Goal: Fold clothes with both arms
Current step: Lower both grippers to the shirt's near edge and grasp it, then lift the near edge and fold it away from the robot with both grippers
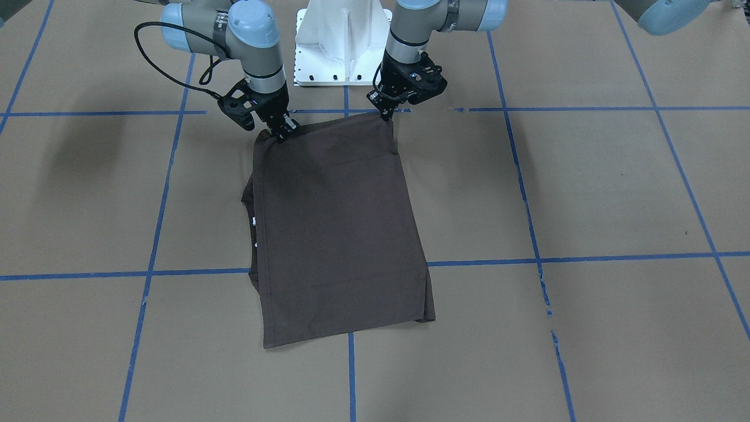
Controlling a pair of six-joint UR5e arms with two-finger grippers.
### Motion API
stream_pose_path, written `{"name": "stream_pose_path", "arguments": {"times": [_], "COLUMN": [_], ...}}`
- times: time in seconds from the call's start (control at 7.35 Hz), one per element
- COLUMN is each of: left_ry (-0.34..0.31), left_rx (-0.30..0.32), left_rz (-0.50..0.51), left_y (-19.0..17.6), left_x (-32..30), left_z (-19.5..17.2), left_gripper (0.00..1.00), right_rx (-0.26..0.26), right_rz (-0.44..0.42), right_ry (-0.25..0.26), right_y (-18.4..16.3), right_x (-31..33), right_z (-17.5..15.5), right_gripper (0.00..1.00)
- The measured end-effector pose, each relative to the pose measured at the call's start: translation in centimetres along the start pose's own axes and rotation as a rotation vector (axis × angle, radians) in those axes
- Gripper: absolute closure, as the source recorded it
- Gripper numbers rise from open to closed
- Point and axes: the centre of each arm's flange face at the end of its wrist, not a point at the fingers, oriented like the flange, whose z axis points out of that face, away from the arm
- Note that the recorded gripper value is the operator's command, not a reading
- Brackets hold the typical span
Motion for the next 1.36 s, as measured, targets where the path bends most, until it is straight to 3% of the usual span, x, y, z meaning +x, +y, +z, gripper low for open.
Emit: {"name": "stream_pose_path", "arguments": {"times": [0.41,0.82,1.36], "left_ry": [0.004,-0.02,-0.053], "left_rx": [-0.002,0.0,-0.066], "left_rz": [0.001,0.009,0.068], "left_y": [0.1,0.9,6.0], "left_x": [0.2,-0.3,-2.6], "left_z": [-0.3,-2.8,-7.3], "left_gripper": [1.0,1.0,1.0], "right_rx": [-0.011,-0.049,-0.149], "right_rz": [-0.002,-0.01,-0.082], "right_ry": [-0.023,-0.087,-0.113], "right_y": [0.2,0.7,4.7], "right_x": [-0.5,-0.7,2.0], "right_z": [-1.2,-5.0,-8.3], "right_gripper": [1.0,1.0,1.0]}}
